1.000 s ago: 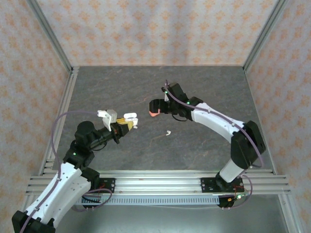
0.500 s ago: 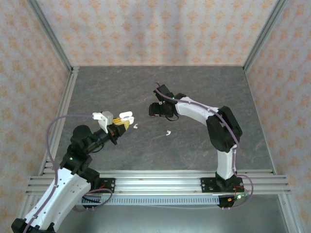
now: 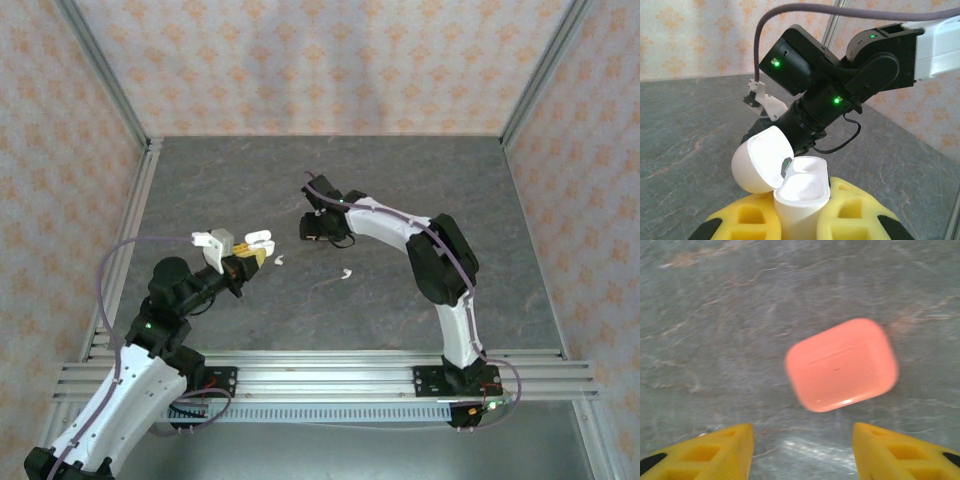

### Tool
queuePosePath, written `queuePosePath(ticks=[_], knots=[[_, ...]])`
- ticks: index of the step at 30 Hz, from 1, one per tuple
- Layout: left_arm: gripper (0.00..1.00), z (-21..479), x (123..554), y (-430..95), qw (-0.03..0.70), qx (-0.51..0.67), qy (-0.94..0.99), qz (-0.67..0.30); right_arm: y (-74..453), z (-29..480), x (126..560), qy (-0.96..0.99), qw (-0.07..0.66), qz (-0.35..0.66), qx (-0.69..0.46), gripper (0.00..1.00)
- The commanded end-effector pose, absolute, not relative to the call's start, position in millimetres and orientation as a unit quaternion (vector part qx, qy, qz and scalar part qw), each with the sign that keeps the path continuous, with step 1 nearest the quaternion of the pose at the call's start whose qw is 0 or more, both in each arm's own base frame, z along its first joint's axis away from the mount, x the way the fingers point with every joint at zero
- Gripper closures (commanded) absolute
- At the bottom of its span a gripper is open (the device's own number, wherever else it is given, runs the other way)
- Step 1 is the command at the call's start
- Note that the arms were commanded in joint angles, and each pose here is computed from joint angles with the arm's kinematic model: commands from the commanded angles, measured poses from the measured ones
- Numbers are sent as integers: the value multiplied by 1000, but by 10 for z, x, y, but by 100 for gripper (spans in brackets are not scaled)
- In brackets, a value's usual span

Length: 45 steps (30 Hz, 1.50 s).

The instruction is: Insert wireless bluetooth earbuds into charging case

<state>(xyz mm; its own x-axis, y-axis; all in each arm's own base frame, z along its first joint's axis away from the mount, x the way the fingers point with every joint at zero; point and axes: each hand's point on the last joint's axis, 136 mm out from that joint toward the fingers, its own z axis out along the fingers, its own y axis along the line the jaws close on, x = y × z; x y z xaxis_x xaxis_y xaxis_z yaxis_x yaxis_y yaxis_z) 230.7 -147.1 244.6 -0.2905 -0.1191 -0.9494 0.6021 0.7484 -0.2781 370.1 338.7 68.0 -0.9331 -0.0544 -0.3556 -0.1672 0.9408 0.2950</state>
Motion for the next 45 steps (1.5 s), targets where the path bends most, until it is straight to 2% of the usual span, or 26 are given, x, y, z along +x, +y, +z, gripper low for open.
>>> queuePosePath(ticks=[1, 10, 16, 26, 38, 45], knots=[[100, 2496, 2318, -1461, 584, 170, 733, -305, 3648, 720, 3581, 965, 181, 156, -104, 46], [100, 2486, 2276, -1419, 580, 162, 740, -301, 3968, 565, 3294, 968, 144, 111, -174, 44], [100, 2546, 2201, -1372, 593, 156, 730, -301, 4036, 490, 3275, 969, 132, 119, -172, 50], [100, 2534, 2158, -1357, 593, 151, 730, -305, 4125, 433, 3235, 969, 114, 104, -194, 50], [100, 2467, 2162, -1349, 589, 145, 734, -306, 4189, 339, 3187, 966, 107, 63, -225, 41], [100, 2466, 2152, -1352, 589, 144, 733, -308, 4012, 271, 3169, 968, 106, 25, -225, 40]])
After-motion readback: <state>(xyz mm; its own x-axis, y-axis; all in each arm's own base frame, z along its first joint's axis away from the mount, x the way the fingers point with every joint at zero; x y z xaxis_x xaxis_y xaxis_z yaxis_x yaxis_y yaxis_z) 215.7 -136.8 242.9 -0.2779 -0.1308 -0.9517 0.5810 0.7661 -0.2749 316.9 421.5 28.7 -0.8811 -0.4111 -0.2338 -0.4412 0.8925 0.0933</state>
